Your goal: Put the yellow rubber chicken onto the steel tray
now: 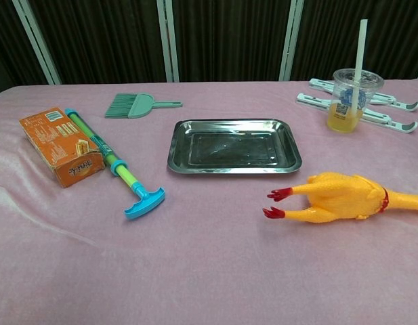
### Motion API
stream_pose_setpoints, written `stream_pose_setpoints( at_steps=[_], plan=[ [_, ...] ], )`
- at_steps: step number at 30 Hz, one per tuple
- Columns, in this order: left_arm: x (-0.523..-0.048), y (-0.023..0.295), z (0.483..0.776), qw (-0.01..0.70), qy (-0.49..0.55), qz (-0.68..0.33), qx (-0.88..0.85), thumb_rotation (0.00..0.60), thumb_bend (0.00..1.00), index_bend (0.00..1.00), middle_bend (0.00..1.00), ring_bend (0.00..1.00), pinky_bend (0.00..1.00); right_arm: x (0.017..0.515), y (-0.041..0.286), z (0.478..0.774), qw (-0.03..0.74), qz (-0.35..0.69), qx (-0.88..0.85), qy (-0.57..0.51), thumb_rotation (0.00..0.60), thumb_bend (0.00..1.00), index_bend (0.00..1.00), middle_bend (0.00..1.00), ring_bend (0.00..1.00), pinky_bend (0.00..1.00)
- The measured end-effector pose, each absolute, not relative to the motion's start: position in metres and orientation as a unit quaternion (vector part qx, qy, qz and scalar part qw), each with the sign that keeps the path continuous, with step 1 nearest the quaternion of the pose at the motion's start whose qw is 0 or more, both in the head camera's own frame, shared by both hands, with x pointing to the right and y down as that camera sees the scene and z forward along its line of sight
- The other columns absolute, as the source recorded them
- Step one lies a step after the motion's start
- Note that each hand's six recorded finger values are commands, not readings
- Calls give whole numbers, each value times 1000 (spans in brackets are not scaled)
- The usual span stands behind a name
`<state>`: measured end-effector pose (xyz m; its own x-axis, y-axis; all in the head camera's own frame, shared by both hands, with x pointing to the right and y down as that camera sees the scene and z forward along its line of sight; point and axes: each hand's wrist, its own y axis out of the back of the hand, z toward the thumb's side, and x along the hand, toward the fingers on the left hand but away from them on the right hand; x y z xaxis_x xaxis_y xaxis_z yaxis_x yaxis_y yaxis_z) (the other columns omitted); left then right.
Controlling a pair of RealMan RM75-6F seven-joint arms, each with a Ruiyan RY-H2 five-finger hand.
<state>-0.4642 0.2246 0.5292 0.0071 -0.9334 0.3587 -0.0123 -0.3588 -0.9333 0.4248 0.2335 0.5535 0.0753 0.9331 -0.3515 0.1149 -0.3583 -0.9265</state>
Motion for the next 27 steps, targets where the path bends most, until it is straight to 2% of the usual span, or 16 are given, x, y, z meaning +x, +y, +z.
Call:
stream_pose_setpoints(
  at_steps=[8,15,27],
  plan=[
    [-462,224,527,397,399,-575,-593,600,21,60,111,86,67,407,219,559,374,505,-665,-403,600,159,99,177,195,202],
    [-461,225,527,394,401,-573,-596,600,20,60,109,86,67,384,203,573,355,488,-705,-374,600,178,113,193,199,202],
    [-461,225,531,384,396,-576,-603,600,20,60,100,86,67,345,186,629,297,508,-757,-283,600,181,163,222,230,218]
  ],
)
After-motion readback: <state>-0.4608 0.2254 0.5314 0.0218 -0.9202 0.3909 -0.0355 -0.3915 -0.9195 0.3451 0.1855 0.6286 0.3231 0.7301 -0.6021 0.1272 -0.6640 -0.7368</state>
